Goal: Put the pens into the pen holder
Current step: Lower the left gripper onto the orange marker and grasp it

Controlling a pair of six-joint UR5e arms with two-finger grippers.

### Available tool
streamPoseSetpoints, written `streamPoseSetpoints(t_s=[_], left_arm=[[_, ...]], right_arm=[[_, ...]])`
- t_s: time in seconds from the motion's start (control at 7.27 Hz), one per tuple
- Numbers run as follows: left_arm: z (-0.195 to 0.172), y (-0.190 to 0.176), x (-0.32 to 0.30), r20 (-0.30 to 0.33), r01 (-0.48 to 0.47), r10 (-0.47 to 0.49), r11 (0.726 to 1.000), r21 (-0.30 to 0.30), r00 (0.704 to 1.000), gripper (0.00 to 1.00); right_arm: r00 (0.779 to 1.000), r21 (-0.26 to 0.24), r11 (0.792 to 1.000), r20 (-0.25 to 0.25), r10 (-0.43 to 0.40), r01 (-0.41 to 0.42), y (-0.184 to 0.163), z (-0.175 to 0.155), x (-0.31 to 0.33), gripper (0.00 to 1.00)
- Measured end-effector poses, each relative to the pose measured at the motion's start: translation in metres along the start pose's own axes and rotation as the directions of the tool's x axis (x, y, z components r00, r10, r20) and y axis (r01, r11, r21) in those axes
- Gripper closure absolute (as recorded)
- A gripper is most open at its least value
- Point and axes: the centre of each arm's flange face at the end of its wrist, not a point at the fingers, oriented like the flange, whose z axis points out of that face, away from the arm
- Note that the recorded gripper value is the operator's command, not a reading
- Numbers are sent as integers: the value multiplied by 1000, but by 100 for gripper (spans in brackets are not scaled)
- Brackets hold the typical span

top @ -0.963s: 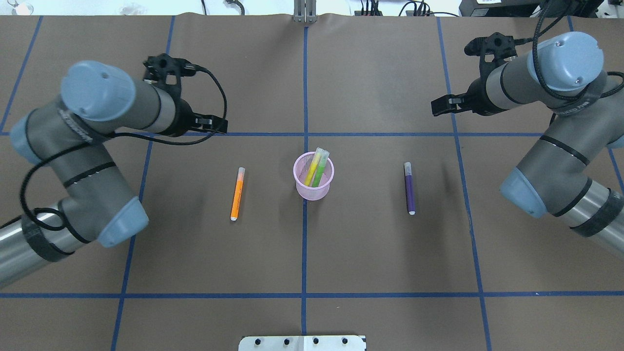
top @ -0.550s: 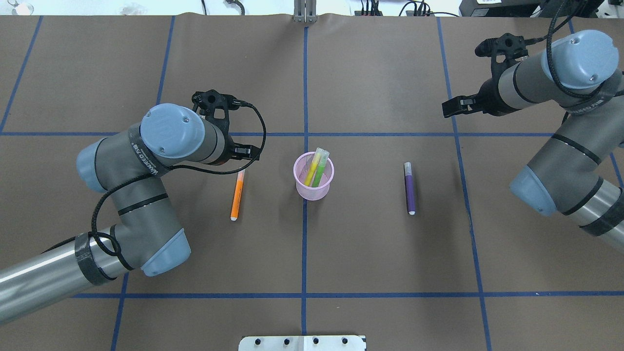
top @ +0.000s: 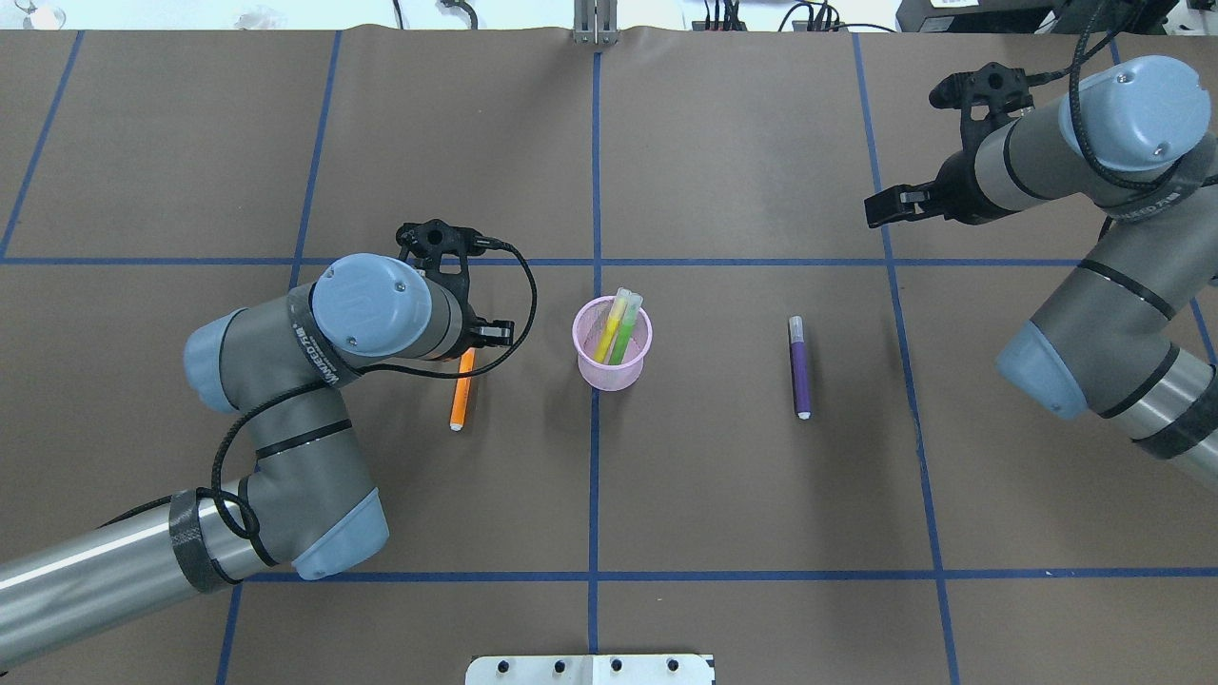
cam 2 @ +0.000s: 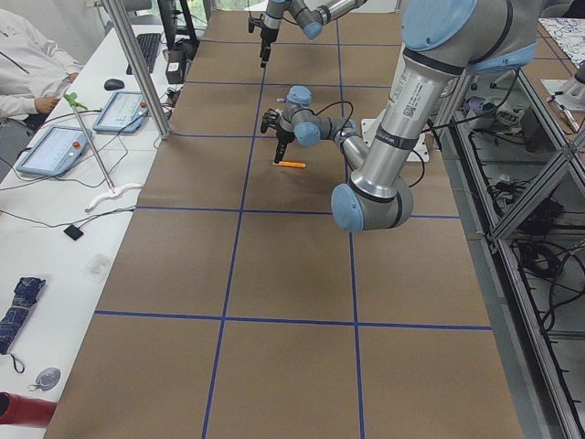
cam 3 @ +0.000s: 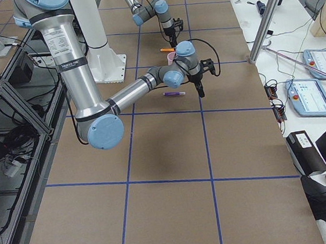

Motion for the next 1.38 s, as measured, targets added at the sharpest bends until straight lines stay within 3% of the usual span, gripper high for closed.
streamPoseSetpoints(t_s=[0.69, 0.83, 0.96, 1.24, 1.38], left_arm=[[11, 9, -2, 19, -5, 6, 1000, -11, 1000, 47], [14, 9, -3, 24, -5, 5, 1000, -14, 1000, 52], [16, 9, -4, 27, -5, 5, 1000, -16, 1000, 63], [17, 10, -2, 26, -3, 4, 1000, -16, 1000, 100], [17, 10, -2, 26, -3, 3, 1000, -16, 1000, 100]], right_arm=[[1000, 5, 1000, 5, -2, 2, -2, -1, -4, 0], [1000, 4, 1000, 5, -2, 2, -2, -1, -4, 0], [1000, 4, 1000, 5, -2, 2, -2, -1, -4, 0], [1000, 3, 1000, 4, -2, 2, -1, -1, -3, 0], [1000, 2, 1000, 4, -2, 2, -1, -1, -3, 0]])
